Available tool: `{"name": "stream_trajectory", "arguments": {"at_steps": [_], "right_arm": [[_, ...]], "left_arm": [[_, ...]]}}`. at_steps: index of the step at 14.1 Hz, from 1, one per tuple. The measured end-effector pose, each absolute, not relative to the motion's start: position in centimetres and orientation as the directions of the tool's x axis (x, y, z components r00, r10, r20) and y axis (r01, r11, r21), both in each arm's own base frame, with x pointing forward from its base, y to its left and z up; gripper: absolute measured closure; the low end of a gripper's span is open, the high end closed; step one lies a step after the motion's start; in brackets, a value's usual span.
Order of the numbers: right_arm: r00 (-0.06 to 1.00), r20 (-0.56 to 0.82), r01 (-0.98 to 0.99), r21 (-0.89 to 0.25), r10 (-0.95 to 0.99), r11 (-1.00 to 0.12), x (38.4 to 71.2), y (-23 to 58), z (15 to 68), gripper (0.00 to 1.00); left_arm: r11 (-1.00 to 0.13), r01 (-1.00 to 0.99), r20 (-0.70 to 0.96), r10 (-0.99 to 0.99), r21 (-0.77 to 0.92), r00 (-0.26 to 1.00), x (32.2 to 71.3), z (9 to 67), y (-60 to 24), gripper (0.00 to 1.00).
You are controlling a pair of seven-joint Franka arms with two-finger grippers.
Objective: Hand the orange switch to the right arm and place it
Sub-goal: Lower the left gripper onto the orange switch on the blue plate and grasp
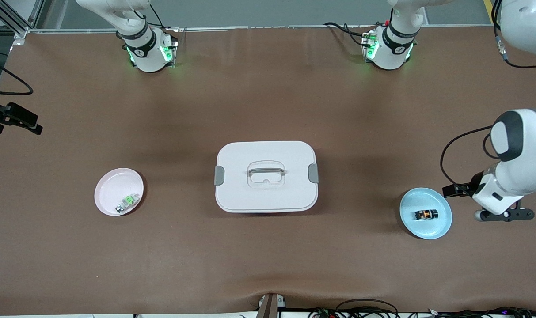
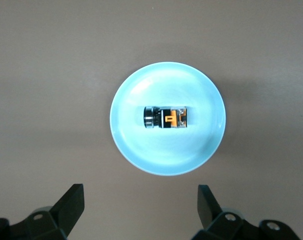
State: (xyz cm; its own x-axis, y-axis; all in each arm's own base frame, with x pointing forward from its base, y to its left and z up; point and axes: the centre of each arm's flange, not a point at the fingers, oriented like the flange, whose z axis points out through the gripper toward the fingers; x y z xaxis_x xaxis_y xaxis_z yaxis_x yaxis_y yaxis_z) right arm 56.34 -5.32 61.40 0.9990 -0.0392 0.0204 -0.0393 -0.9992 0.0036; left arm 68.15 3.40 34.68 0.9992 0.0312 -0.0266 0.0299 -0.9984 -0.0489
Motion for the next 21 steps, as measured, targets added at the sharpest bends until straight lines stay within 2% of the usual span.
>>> {"name": "stream_trajectory", "arguments": {"at_steps": [10, 21], "right_arm": [[0.999, 0.02, -0.048, 0.004, -0.048, -0.999, 56.3, -5.7, 61.4, 0.0], [0.999, 0.02, -0.048, 0.004, -0.048, -0.999, 56.3, -5.8, 61.4, 0.0]], "left_arm": [[-0.997, 0.073, 0.029, 0.072, -0.028, 0.997, 69.1, 25.3, 3.2, 0.0], [-0.998, 0.06, 0.068, 0.059, -0.016, 0.996, 69.5, 21.9, 2.5, 0.0]]}}
